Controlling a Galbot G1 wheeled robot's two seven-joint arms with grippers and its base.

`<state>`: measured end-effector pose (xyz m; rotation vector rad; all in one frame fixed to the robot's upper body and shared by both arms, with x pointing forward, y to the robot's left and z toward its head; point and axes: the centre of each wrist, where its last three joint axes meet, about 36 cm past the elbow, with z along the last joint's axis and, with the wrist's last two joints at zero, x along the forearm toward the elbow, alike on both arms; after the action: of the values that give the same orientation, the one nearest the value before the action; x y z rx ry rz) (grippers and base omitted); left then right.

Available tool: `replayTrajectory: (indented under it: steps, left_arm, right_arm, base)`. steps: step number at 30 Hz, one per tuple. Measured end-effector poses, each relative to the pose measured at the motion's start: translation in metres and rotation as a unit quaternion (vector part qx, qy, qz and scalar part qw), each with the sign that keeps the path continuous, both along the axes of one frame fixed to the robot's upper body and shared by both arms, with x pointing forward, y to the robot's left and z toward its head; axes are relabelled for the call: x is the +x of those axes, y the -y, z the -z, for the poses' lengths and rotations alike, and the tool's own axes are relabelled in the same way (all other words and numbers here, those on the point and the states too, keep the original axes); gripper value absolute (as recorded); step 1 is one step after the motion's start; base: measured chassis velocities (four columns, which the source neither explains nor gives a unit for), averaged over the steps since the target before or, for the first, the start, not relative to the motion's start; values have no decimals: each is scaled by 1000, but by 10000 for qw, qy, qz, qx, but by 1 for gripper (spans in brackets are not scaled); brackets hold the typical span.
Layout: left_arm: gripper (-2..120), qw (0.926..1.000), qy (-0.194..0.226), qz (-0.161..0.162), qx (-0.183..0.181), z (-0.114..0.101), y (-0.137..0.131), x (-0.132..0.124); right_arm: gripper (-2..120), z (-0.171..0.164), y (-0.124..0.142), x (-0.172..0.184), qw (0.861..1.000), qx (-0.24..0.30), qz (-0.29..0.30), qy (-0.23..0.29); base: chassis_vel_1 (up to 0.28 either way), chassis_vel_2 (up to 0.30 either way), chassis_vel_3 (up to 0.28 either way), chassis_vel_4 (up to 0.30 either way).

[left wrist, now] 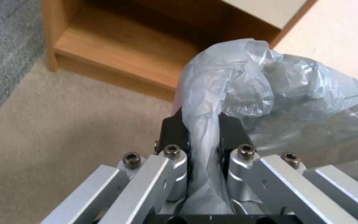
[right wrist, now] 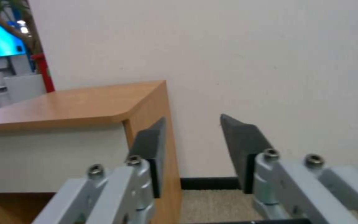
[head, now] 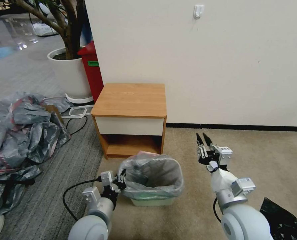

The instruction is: Pick up the garbage bag from the table and place it over the trash can.

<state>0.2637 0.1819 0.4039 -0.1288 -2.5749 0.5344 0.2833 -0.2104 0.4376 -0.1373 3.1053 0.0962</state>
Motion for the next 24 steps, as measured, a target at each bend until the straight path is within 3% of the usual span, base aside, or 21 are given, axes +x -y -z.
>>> replayTrajectory:
  steps: [1,16,22,24]
  left_arm:
    - [9,10000,14,-2,57,2,6,-5]
    - [9,9998,-183,58,111,26,23,-19]
    - [9,9996,-169,161,157,29,20,-18]
    - [15,9996,-167,165,173,30,19,-17]
  right_arm:
    - [45,6,-2,-4,9999,38,89,-48]
    - [98,23,3,-15,9994,44,307,-183]
    - [100,25,5,-16,9992,33,330,-219]
    - [100,25,6,-16,9991,51,338,-232]
  base:
    - [0,0,0,0]
    - [0,0,0,0]
    - [0,0,0,0]
    - [0,0,0,0]
